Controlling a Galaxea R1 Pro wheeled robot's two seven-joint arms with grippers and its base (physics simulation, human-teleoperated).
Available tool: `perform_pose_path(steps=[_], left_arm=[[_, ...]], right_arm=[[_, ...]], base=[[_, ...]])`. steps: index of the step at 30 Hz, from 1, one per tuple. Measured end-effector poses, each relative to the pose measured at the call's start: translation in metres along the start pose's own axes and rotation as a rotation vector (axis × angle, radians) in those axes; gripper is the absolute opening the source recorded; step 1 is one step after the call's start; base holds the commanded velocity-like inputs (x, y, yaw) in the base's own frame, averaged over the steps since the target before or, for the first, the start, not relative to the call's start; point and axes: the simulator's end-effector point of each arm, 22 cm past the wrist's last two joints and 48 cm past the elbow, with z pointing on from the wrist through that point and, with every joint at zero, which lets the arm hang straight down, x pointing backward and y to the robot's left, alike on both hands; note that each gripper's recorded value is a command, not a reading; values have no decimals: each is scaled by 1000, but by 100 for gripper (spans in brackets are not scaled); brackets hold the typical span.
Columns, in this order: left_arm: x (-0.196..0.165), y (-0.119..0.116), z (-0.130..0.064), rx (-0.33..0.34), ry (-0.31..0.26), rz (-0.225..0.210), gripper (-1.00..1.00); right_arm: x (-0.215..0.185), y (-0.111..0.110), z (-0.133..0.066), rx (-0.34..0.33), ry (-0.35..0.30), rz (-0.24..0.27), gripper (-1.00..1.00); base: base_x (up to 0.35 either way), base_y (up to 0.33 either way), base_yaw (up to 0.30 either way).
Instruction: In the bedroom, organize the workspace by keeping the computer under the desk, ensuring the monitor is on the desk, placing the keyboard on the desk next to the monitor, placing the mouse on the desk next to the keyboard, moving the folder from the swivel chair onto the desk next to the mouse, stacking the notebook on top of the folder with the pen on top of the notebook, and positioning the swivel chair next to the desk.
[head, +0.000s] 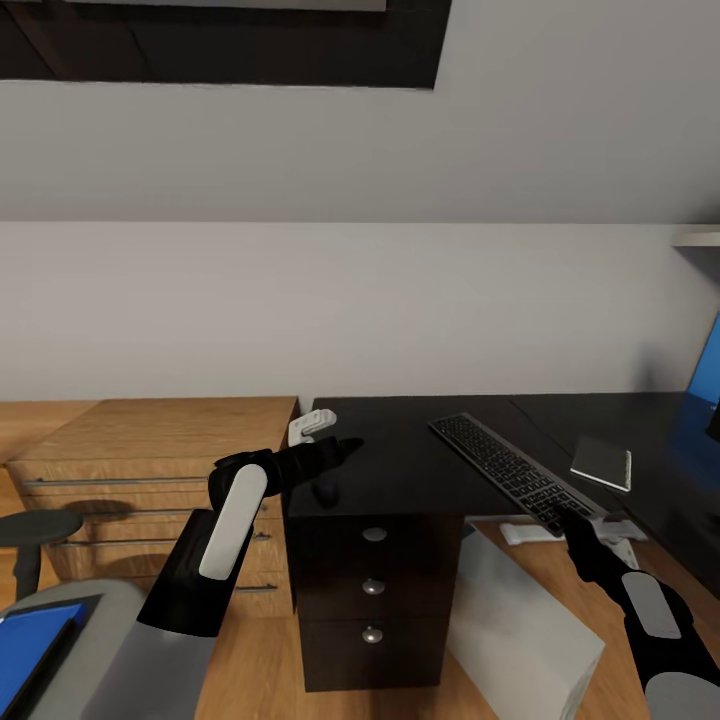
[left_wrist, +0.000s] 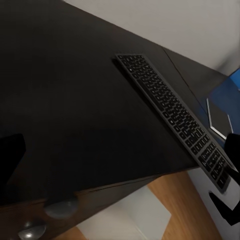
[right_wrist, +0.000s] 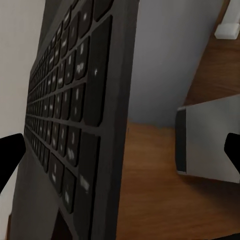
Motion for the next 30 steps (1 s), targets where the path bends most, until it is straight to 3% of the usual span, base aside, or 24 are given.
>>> perform_pose_path(steps=[23, 24, 30], left_arm=[[0, 0, 0, 0, 1, -1, 100], [0, 0, 0, -1, 1, -1, 100], [0, 0, 0, 0, 1, -1, 100]], right_arm=[[1, 0, 0, -1, 3, 1, 100], [2, 0, 0, -1, 3, 1, -100], [1, 2, 0, -5, 2, 1, -100]], base=[[12, 0, 0], [0, 0, 0], [0, 0, 0]])
